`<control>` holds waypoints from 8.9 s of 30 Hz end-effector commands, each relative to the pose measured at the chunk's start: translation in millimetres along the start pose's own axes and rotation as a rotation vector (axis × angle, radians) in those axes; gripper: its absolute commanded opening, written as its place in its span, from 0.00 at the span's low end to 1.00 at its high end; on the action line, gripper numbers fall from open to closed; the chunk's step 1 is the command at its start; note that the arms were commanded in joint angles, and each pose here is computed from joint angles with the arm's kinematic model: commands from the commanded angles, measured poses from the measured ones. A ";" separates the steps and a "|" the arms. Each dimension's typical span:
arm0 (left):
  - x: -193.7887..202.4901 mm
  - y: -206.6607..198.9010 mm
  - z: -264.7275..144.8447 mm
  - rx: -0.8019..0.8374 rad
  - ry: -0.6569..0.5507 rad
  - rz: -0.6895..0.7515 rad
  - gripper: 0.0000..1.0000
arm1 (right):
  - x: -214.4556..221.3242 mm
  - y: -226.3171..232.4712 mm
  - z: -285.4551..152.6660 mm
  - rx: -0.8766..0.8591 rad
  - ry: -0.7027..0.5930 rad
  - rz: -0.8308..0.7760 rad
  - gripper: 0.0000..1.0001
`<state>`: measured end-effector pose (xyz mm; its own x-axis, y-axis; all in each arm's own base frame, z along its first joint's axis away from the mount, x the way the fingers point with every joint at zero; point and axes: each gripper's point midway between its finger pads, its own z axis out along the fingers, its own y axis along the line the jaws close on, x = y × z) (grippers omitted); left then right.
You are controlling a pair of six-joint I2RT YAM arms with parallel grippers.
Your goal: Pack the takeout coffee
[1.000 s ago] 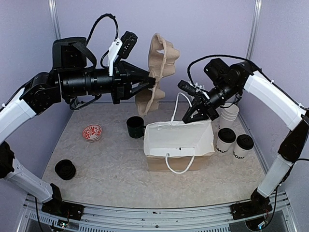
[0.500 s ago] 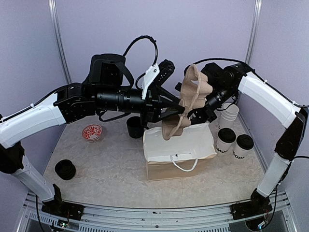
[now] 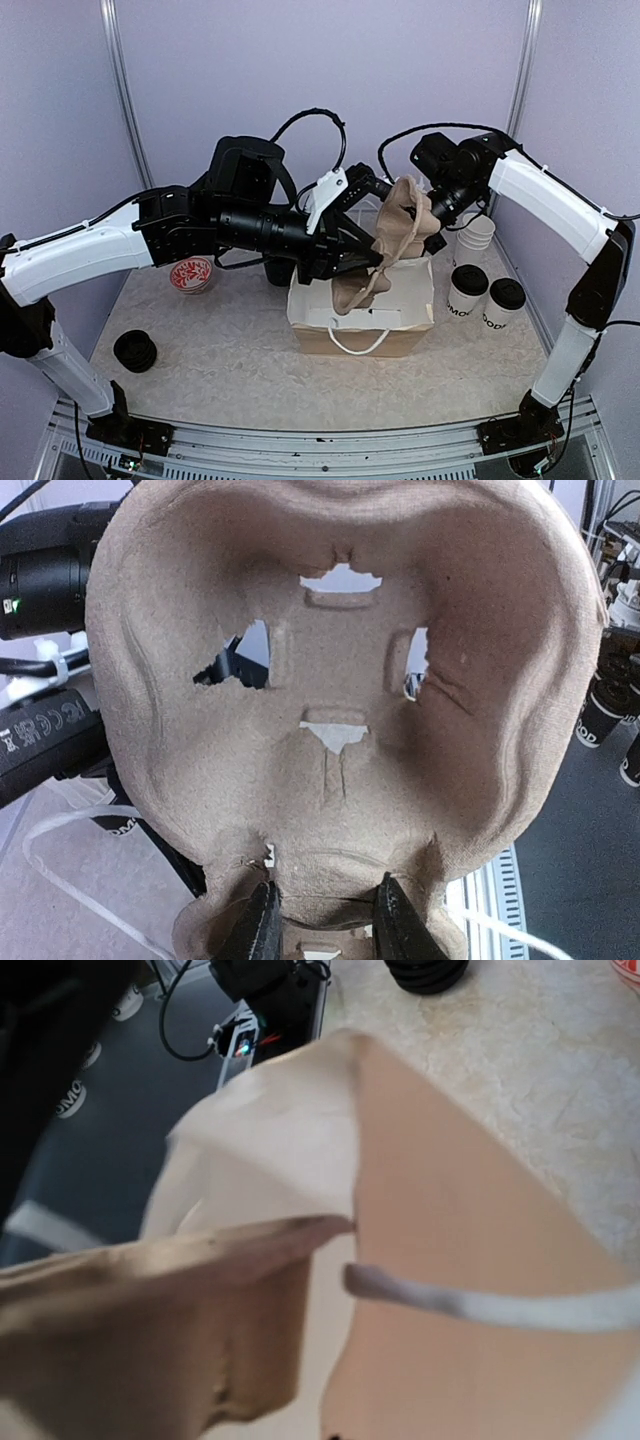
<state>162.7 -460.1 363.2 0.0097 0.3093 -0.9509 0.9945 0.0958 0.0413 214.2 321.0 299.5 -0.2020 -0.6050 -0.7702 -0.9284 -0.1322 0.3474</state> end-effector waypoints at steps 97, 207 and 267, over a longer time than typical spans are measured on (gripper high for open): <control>194.0 61.6 -37.9 -0.436 0.921 -0.200 0.25 | 99.7 -71.2 47.8 0.116 0.068 0.214 0.37; 101.3 134.5 -87.3 -0.470 0.387 -0.258 0.54 | 79.3 -40.2 -23.6 0.194 0.019 0.082 0.46; 77.0 -2.3 -20.3 -0.175 0.449 -0.024 0.01 | 103.7 -73.6 -92.4 0.572 0.148 0.056 0.74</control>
<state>109.5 -427.7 292.3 -0.0974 0.6729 -0.7333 0.9862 0.1643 0.0198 265.0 223.4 227.4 -0.3113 -0.6574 -0.6863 -0.9503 0.2226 0.2178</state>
